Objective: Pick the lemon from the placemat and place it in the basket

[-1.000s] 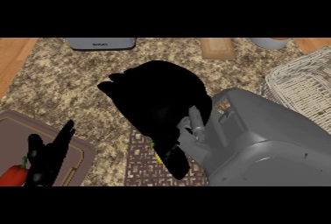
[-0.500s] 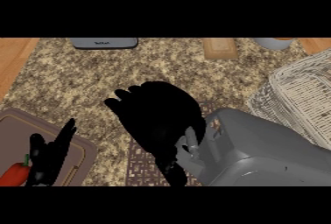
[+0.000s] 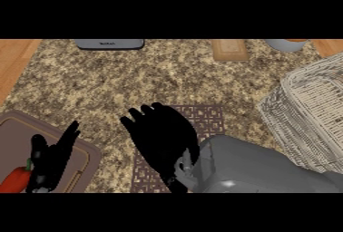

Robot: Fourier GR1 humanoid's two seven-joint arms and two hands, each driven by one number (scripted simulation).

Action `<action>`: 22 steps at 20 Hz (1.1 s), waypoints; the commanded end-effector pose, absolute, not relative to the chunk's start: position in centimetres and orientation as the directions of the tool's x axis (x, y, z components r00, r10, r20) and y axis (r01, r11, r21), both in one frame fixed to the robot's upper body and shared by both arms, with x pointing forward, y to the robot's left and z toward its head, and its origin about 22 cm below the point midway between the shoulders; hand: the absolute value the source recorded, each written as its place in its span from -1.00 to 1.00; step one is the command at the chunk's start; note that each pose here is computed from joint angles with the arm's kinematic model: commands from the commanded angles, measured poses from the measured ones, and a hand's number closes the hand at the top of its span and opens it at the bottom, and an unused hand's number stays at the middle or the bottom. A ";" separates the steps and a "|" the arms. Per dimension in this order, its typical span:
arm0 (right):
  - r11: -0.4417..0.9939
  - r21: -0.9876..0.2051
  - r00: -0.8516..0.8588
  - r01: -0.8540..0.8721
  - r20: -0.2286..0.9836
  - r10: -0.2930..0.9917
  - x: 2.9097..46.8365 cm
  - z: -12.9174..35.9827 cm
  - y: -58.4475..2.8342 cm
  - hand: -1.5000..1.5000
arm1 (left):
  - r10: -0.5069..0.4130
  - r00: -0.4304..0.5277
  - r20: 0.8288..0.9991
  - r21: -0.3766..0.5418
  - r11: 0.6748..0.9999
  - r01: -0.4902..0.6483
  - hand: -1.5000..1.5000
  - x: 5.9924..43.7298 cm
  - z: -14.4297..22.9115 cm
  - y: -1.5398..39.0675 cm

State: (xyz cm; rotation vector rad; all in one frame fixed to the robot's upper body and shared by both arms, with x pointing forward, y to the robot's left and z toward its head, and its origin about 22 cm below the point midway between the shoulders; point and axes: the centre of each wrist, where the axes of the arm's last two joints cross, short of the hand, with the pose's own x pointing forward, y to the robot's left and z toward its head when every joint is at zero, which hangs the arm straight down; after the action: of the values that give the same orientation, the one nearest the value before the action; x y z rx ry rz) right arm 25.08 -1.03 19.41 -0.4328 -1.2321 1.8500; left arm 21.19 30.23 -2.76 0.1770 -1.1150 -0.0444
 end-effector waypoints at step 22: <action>-0.160 -0.873 -0.525 -0.460 0.122 0.842 26.7 8.0 -3.2 -1.00 | -0.101 0.525 0.845 0.137 0.990 -0.030 0.00 19.5 -5.7 29.2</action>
State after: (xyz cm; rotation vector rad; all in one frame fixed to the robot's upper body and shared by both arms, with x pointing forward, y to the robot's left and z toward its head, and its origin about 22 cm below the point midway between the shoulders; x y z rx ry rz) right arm 26.12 -2.24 9.98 -0.4951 -1.1696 1.8257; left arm 21.42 29.77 -3.23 0.1746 -1.1300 -0.0568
